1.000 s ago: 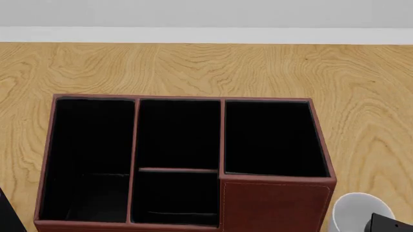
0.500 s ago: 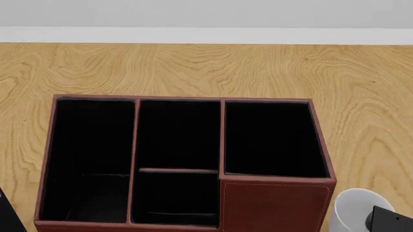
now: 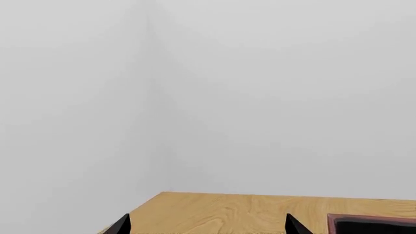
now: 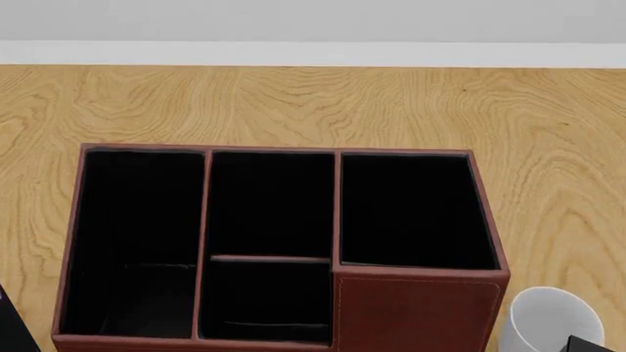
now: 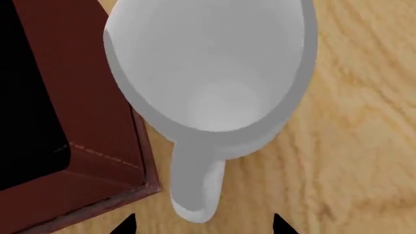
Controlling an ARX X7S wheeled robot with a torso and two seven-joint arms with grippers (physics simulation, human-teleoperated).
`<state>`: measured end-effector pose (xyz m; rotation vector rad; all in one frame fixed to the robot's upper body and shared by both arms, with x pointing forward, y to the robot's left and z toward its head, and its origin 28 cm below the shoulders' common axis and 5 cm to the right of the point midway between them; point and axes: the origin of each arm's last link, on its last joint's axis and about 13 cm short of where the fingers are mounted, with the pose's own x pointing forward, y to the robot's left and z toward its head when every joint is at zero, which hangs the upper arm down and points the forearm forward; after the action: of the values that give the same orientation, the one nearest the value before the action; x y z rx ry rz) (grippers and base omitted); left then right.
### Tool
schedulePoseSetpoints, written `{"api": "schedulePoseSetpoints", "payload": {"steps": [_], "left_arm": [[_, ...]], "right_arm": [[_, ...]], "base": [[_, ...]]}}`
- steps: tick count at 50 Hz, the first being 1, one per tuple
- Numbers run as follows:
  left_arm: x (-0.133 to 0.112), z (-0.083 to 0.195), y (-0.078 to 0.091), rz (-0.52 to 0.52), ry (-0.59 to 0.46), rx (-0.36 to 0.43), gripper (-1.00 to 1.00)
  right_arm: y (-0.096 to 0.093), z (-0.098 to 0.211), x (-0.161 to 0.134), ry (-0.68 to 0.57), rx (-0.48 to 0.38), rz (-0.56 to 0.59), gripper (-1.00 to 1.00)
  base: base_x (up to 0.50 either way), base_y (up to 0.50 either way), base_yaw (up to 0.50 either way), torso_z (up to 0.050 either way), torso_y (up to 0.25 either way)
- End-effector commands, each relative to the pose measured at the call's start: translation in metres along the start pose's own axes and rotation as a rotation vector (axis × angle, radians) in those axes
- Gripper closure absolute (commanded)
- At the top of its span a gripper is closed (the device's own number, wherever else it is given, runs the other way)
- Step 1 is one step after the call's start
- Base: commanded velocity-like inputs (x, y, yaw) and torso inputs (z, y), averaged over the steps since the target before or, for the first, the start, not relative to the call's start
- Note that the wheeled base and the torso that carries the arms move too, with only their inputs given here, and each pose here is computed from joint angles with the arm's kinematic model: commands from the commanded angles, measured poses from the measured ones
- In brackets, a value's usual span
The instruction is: Pick up the white mug and place it to the right of the caddy.
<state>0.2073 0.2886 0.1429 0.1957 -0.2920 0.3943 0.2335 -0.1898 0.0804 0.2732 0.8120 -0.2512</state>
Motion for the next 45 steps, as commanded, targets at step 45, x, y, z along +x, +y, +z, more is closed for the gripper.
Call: {"api": "schedulePoseSetpoints", "payload": {"steps": [45], "left_arm": [[-0.014,0.008,0.007,0.008,-0.022,-0.022,-1.0]], "right_arm": [[0.003,-0.025,-0.121,-0.285,-0.077,0.086,-1.0]], "base": [[0.0,0.0,0.0,0.0,0.0]]}}
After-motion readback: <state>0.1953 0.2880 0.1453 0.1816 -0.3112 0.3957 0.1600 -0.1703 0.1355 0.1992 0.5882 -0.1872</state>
